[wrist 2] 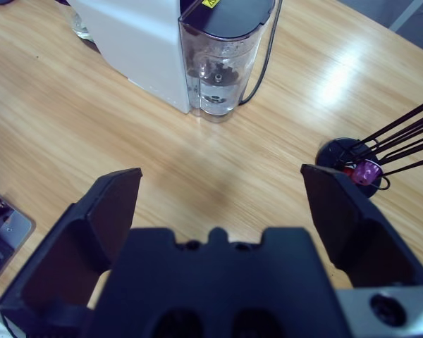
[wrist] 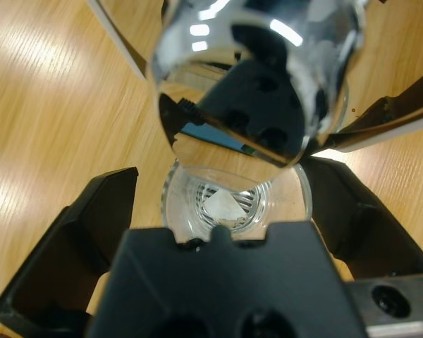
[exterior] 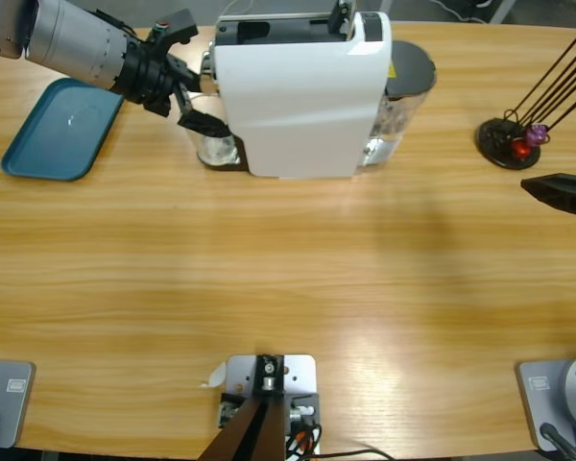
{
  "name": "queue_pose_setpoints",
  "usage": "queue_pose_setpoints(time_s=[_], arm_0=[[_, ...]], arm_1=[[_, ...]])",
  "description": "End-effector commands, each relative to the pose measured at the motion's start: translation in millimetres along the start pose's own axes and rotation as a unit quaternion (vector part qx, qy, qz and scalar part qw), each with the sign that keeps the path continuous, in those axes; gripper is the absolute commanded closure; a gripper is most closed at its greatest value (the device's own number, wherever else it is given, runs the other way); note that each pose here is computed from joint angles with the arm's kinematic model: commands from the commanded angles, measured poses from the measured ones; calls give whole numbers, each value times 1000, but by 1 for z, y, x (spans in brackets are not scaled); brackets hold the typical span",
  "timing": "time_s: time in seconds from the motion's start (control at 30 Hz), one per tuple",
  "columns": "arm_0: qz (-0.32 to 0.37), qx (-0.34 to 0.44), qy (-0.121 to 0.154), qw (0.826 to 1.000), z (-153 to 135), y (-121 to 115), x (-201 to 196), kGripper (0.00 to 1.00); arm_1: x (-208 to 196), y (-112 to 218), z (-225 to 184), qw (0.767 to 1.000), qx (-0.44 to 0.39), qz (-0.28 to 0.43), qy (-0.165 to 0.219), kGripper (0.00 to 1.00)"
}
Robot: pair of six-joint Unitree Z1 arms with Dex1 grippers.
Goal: Pour coffee
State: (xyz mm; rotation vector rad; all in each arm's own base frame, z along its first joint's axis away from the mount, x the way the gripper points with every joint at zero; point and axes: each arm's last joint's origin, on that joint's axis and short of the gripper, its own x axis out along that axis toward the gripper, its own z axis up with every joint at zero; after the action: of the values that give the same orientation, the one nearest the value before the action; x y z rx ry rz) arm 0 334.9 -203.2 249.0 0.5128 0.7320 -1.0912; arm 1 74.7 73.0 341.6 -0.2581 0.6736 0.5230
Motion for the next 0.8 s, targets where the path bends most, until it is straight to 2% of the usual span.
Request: queue_pose_setpoints(time_s=[0.03,0.6,0.8], arm_0=[[-15,-6,-13,1000,-1,5,4,13],[-11,-18,-20,1000,-13,1,-19,13],[-6,-15,-34,999,-14,-5,-37,13]], arm_1=[[2,-1,1,1000,-2,-13,11,0],[4,0,1,1000,-2,-9,12,0],[3,0,3,1000,-1,-7,9,0]])
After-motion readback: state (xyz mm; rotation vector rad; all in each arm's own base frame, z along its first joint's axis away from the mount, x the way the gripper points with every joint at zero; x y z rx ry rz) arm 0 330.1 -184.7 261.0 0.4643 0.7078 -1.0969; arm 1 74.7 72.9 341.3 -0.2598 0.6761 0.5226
